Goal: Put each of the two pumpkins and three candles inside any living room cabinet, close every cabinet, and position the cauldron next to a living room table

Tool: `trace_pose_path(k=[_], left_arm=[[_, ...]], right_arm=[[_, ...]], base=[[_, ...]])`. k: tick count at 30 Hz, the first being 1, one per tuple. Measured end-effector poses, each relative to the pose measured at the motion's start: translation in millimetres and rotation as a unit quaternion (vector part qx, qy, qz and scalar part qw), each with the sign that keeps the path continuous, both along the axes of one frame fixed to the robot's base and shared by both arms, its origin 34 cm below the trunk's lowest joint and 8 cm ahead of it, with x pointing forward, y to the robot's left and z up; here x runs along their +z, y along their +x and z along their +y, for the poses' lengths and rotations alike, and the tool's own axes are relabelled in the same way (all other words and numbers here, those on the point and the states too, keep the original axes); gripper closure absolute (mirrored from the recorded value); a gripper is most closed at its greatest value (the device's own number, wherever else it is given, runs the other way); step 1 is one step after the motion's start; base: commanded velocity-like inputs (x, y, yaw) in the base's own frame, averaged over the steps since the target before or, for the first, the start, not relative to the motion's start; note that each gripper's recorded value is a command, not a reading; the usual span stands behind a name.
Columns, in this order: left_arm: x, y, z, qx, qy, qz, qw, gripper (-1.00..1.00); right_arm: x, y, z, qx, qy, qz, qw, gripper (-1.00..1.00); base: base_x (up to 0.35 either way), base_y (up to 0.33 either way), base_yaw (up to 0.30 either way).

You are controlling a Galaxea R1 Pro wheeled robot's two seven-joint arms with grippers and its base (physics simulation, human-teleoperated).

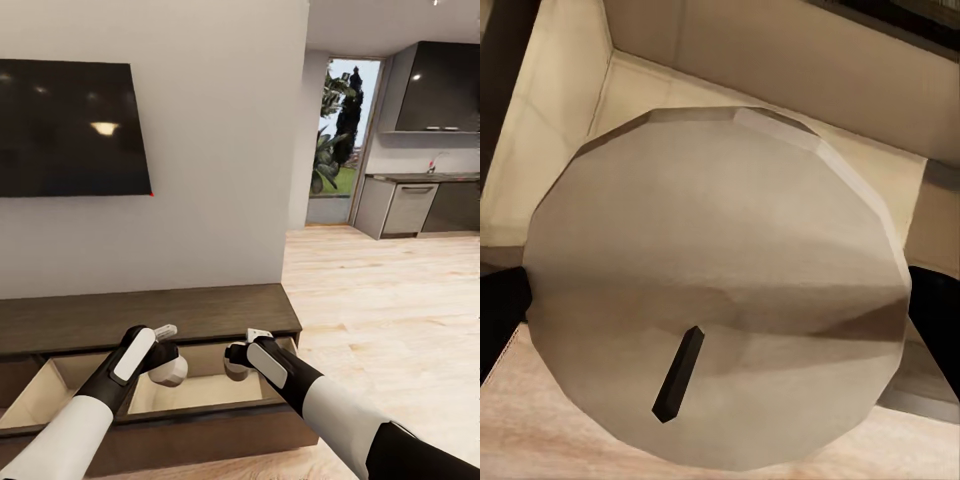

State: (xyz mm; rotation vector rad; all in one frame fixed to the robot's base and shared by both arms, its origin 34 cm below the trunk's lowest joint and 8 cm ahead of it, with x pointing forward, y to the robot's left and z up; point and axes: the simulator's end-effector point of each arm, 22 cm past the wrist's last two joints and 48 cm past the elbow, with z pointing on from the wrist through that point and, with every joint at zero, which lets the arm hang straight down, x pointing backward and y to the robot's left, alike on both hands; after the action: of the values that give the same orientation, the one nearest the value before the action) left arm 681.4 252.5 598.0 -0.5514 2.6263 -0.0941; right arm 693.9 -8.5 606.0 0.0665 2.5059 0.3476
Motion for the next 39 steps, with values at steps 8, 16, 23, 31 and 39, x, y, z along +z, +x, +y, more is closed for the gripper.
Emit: trace_pose_path(k=[8,16,23,31,39], left_arm=[[-0.1,-0.1,1.3,0.000,0.001,0.000,1.0000,1.00],[0.0,0.0,2.4,0.001,0.002,0.000,1.0000,1.00],[0.2,-0.1,2.0,0.001,0.001,0.000,1.0000,1.00],[-0.5,-0.4,2.3,0.001,0.001,0.001,1.0000,1.00],[0.0,-0.1,1.8,0.001,0.001,0.000,1.0000,1.00]], right_arm=[[1.9,-0.3,6.7,0.009,0.013,-0.002,0.9999,1.00],[2.3,-0.1,7.2,0.010,0.014,-0.003,0.9999,1.00],[2.6,-0.6,8.4,0.010,0.014,-0.003,0.9998,1.00],[2.8,-0.5,8.8,0.011,0.014,-0.003,0.9998,1.00],[3.0,-0.5,9.2,0.011,0.015,-0.003,0.9998,1.00]], base=[[0.000,0.079,-0.008],[0.000,0.002,0.082],[0.115,0.000,0.003],[0.068,0.000,0.000],[0.119,0.000,0.000]])
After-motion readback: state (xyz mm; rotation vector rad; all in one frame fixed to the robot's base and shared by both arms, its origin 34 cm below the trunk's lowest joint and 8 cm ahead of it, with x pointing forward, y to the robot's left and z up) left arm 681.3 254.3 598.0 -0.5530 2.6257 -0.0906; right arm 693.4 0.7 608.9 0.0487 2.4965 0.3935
